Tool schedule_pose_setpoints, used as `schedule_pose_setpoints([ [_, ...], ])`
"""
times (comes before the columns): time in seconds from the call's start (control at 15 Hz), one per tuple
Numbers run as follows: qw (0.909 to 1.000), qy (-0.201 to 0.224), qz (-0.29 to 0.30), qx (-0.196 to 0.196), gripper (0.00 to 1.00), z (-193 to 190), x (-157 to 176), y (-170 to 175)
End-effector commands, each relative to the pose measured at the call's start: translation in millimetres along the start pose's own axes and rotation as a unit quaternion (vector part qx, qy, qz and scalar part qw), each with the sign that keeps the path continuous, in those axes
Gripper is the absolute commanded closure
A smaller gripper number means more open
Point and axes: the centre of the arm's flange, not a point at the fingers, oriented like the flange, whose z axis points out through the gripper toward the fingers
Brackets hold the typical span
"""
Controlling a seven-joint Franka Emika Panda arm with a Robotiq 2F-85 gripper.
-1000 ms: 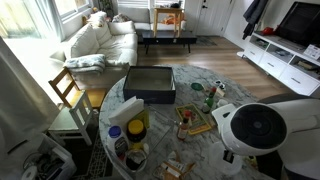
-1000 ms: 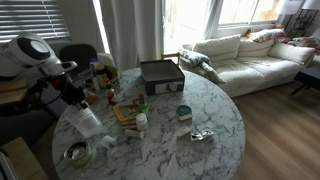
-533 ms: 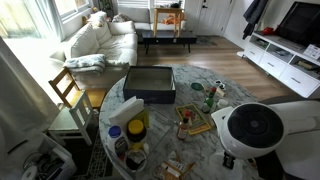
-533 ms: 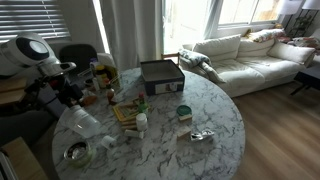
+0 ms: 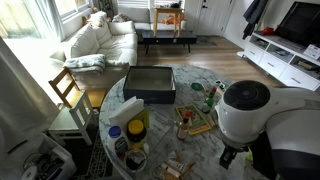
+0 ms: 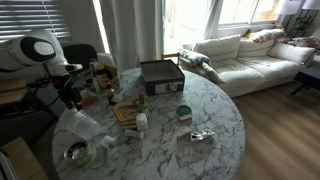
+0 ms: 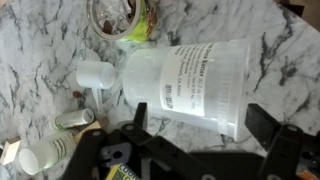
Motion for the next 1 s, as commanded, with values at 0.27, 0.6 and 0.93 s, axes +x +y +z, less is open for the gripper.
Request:
schedule_pose_setpoints([
  [0.27,0.9856,-0.062,0.06,0.145,0.0,-6.7,2.2,30.8],
  [0.6,0.9845,-0.055,0.093,0.138,0.0,-3.9,9.3,41.3],
  [0.93,0.9858,-0.048,0.11,0.117,0.0,-8.2,8.2,51.2],
])
